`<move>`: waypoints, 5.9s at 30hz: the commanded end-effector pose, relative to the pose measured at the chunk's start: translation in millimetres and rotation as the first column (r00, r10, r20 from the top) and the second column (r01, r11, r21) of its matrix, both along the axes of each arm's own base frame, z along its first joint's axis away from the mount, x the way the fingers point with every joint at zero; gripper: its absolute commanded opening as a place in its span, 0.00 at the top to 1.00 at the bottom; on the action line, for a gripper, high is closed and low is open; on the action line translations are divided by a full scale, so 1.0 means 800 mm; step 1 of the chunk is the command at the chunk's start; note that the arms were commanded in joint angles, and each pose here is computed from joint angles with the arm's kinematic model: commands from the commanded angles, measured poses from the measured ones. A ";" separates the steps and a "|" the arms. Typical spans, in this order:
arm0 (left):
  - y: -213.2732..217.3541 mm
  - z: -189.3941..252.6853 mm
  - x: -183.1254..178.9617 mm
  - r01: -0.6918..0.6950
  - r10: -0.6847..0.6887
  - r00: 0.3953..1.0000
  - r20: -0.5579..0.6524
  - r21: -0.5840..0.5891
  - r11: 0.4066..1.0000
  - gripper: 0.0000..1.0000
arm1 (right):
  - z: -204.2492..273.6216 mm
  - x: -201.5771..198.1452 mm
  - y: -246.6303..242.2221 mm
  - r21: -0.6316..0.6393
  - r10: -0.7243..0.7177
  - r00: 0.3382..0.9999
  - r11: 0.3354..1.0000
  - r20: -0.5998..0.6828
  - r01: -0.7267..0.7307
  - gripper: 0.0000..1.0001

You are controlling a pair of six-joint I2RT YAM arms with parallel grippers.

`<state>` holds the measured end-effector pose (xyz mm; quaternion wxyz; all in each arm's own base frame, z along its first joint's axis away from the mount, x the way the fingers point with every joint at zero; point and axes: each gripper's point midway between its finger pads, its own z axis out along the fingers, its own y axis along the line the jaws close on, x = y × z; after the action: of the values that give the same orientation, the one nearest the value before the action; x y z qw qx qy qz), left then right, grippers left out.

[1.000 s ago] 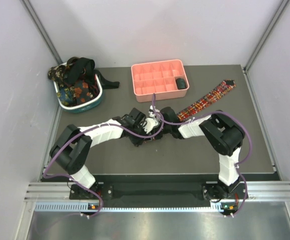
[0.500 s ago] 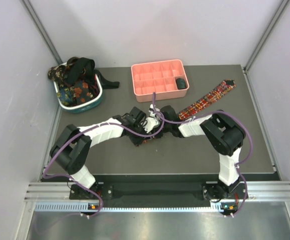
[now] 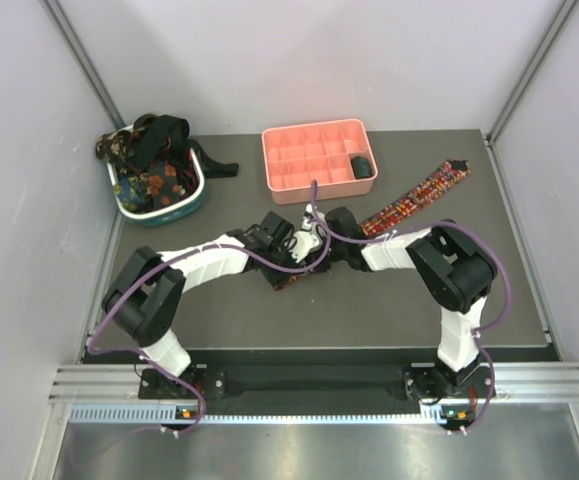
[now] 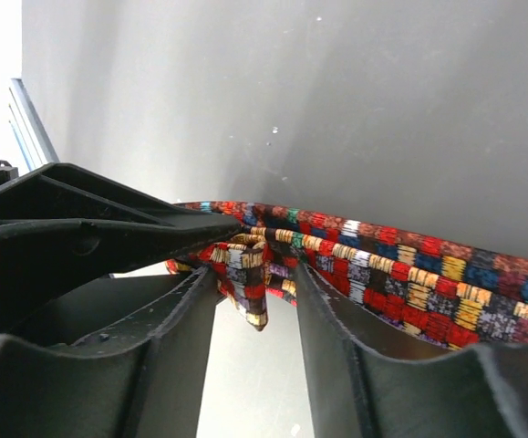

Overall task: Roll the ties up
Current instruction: Roll the tie

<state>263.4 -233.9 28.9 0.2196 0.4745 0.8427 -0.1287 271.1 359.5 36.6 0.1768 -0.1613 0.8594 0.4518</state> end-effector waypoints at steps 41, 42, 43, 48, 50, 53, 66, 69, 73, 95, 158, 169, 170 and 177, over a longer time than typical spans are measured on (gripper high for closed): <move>0.021 -0.012 -0.011 -0.037 0.038 0.999 -0.023 0.045 0.998 0.40 | 0.059 0.008 0.014 0.162 0.031 0.998 0.986 0.062 -0.041 0.87; 0.020 -0.011 -0.009 -0.041 0.042 0.999 -0.018 0.042 0.998 0.39 | 0.056 0.007 0.015 0.159 0.032 0.998 0.986 0.057 -0.041 0.87; 0.020 -0.010 -0.008 -0.044 0.044 0.999 -0.013 0.041 0.998 0.36 | 0.056 0.005 0.018 0.159 0.037 0.998 0.986 0.056 -0.045 0.87; 0.017 -0.002 0.001 -0.051 0.050 0.998 0.029 0.023 0.998 0.31 | 0.048 -0.001 0.022 0.151 0.046 0.998 0.987 0.047 -0.053 0.87; 0.017 0.005 0.005 -0.056 0.055 0.997 0.054 0.008 0.998 0.28 | 0.045 -0.003 0.022 0.146 0.048 0.998 0.988 0.042 -0.054 0.87; 0.014 0.017 0.008 -0.056 0.058 0.994 0.093 -0.028 0.998 0.17 | 0.038 -0.006 0.023 0.136 0.052 0.998 0.989 0.035 -0.057 0.87; -0.002 0.055 0.010 -0.046 0.067 0.987 0.148 -0.143 0.989 0.20 | 0.008 -0.024 0.042 0.096 0.090 0.996 0.991 -0.016 -0.088 0.88; -0.010 0.083 0.008 -0.037 0.080 0.980 0.184 -0.226 0.973 0.21 | 0.022 -0.029 0.050 0.117 0.108 0.994 0.987 0.004 -0.108 0.88; -0.008 0.133 0.011 -0.059 0.151 0.954 0.259 -0.332 0.941 0.19 | 0.041 -0.032 0.054 0.135 0.114 0.993 0.984 0.025 -0.116 0.88; 0.076 0.214 0.039 -0.417 0.621 0.715 0.321 -0.517 0.748 0.18 | 0.118 -0.059 0.111 0.214 0.188 0.980 0.957 0.063 -0.197 0.88; 0.011 0.026 0.007 0.030 -0.019 0.995 0.097 -0.109 0.994 0.28 | 0.009 0.000 0.026 0.091 0.083 0.996 0.992 0.011 -0.084 0.83; 0.018 0.007 0.022 0.022 -0.018 0.994 0.106 -0.039 0.999 0.40 | 0.009 0.000 0.028 0.100 0.089 0.996 0.991 0.008 -0.089 0.83; 0.018 0.007 0.023 0.020 -0.016 0.994 0.110 -0.033 0.999 0.41 | 0.010 0.001 0.028 0.100 0.086 0.996 0.991 0.010 -0.087 0.83; 0.018 0.005 0.022 0.022 -0.018 0.994 0.104 -0.034 0.999 0.48 | 0.008 0.001 0.029 0.100 0.088 0.996 0.991 0.008 -0.088 0.79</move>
<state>265.6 -211.5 21.2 0.2418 0.4793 0.8347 -0.1230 263.7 377.9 34.4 0.1481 -0.1773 0.8423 0.4869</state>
